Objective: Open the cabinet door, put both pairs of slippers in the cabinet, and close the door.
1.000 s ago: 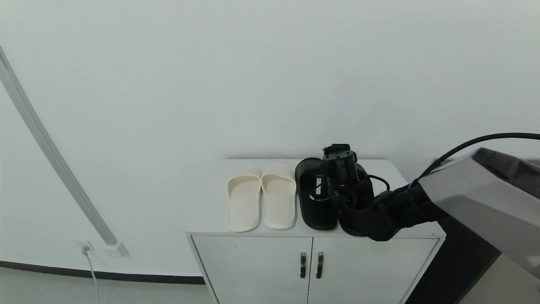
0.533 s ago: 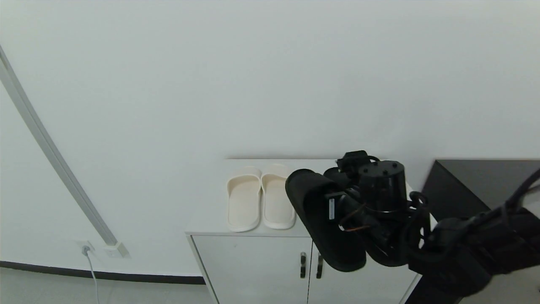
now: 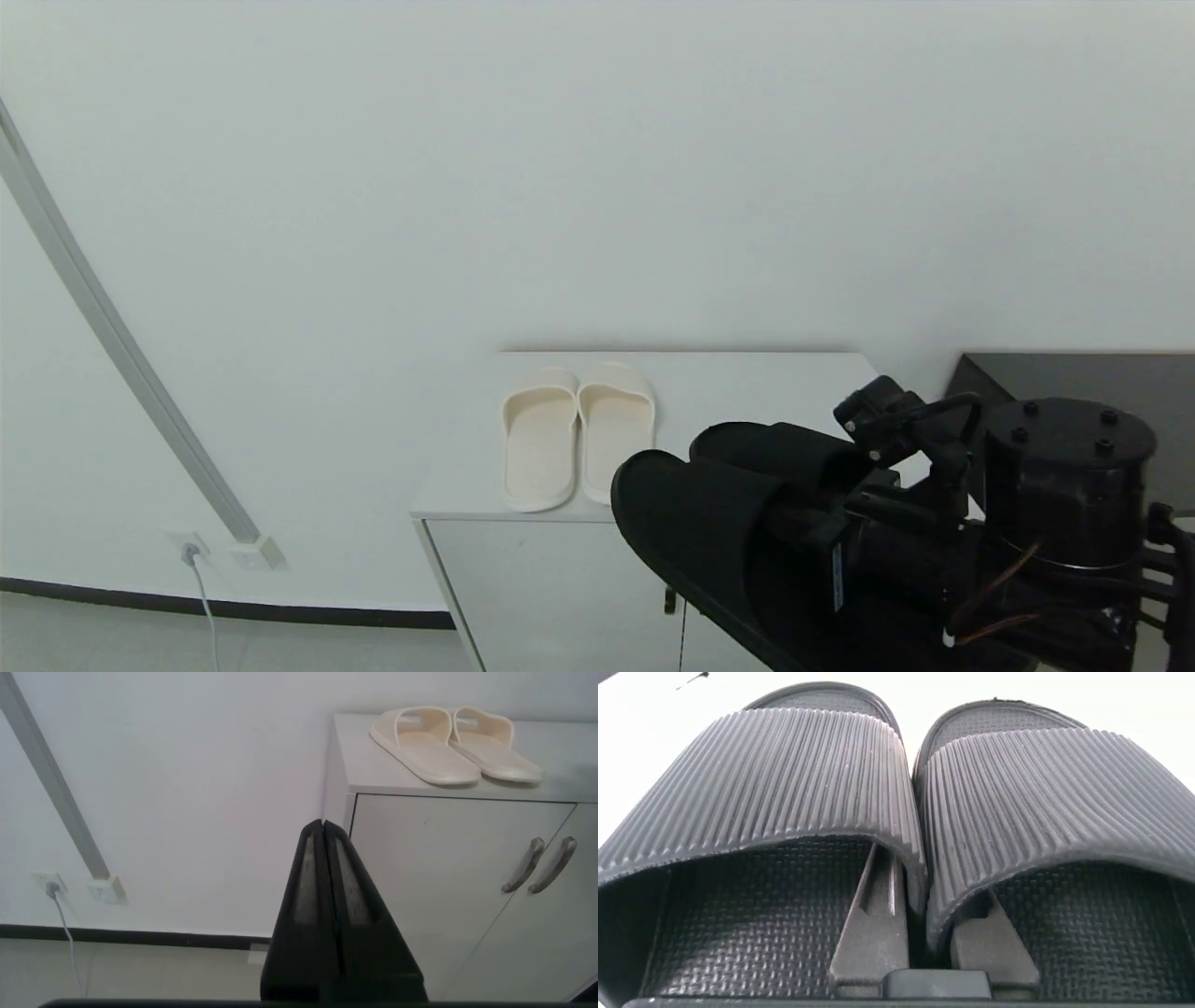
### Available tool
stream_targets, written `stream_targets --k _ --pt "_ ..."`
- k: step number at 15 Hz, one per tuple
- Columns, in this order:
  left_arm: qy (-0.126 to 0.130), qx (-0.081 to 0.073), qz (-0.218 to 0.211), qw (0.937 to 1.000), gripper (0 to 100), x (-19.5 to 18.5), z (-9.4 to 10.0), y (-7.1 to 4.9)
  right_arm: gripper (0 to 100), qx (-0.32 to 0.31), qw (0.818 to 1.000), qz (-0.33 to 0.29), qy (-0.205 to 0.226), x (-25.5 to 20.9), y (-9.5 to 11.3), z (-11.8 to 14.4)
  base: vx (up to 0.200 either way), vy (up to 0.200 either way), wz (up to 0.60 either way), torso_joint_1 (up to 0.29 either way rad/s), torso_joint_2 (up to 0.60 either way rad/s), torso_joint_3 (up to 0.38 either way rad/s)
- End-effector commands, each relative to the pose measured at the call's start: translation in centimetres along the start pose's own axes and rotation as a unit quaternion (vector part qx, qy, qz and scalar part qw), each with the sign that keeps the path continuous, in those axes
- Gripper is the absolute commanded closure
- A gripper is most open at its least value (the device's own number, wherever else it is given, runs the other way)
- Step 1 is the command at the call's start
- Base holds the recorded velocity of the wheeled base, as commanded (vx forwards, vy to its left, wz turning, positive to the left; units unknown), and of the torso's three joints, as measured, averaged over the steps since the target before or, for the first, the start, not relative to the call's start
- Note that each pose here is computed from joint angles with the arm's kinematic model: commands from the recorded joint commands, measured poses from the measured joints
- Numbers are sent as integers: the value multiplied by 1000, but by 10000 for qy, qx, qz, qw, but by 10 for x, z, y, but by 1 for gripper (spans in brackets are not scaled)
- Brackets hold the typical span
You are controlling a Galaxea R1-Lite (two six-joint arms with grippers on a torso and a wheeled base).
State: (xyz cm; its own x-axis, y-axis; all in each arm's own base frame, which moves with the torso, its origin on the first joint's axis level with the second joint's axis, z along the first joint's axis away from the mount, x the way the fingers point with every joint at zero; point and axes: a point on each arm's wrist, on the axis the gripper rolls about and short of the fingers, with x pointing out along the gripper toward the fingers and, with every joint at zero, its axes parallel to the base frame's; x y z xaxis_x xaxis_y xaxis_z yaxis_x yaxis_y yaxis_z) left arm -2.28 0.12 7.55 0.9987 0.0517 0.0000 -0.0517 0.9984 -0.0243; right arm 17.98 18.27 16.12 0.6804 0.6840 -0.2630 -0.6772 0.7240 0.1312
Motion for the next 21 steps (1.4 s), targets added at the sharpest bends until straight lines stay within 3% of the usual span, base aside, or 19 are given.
stream_targets --k 1,5,10,21 --pt "0 -1 2 10000 100 0 0 0 100 -8 9999 115 -104 -16 3 5 0 0 0 0 0 0" --pt "0 -1 -5 10000 100 0 0 0 100 -22 9999 148 32 -18 4 -1 0 0 0 0 0 0" --pt "0 -1 2 10000 100 0 0 0 100 -115 9997 139 161 -17 3 -8 -200 0 0 6 6 0" --pt "0 22 -21 10000 100 0 0 0 100 -166 9994 71 283 -10 2 -13 0 0 0 0 0 0"
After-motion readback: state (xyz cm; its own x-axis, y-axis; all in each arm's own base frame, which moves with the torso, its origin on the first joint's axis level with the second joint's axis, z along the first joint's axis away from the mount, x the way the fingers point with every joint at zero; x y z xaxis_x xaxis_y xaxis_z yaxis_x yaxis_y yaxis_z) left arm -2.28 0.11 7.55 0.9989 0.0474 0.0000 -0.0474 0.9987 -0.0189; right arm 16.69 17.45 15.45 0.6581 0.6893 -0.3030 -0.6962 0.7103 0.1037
